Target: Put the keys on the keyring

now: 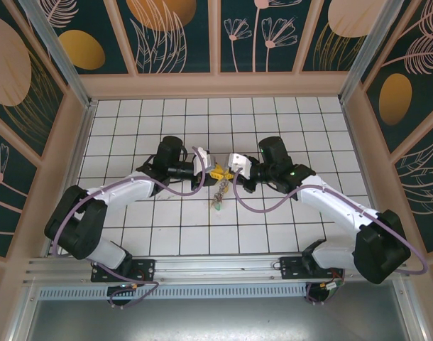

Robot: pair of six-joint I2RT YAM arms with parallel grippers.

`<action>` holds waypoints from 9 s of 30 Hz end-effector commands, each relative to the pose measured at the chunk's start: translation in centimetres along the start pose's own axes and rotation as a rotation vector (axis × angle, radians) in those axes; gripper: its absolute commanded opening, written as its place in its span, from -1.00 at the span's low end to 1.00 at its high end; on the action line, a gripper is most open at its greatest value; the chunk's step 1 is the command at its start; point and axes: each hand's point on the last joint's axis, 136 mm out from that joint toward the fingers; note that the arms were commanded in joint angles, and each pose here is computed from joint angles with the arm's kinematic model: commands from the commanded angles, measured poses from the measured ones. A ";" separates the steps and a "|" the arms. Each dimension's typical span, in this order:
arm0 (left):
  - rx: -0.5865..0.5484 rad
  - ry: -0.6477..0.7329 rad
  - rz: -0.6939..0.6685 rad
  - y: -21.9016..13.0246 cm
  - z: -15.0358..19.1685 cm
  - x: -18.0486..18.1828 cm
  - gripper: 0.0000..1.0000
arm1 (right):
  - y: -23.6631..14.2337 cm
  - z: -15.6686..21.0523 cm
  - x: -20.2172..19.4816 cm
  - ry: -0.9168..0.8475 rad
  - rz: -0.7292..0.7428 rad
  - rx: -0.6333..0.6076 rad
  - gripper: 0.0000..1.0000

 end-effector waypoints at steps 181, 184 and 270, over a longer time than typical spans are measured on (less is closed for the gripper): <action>-0.204 -0.080 -0.066 -1.1 -4.7 0.3 -1.00 | -7.3 27.4 -2.8 1.443 0.518 0.645 -0.49; -0.200 -0.079 -0.066 -1.0 -4.6 0.3 -1.00 | -7.4 27.0 -2.9 1.439 0.522 0.630 -0.57; -0.163 -0.079 -0.056 -0.9 -3.8 0.1 -1.00 | -7.5 26.7 -1.2 1.461 0.597 0.766 -0.53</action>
Point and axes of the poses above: each hand's point on the last joint's axis, 136 mm out from that joint toward the fingers, its own y axis out along the fingers, its own x axis along the line the jaws close on, z = x × y, and after that the axes turned 12 degrees about -y, right-handed
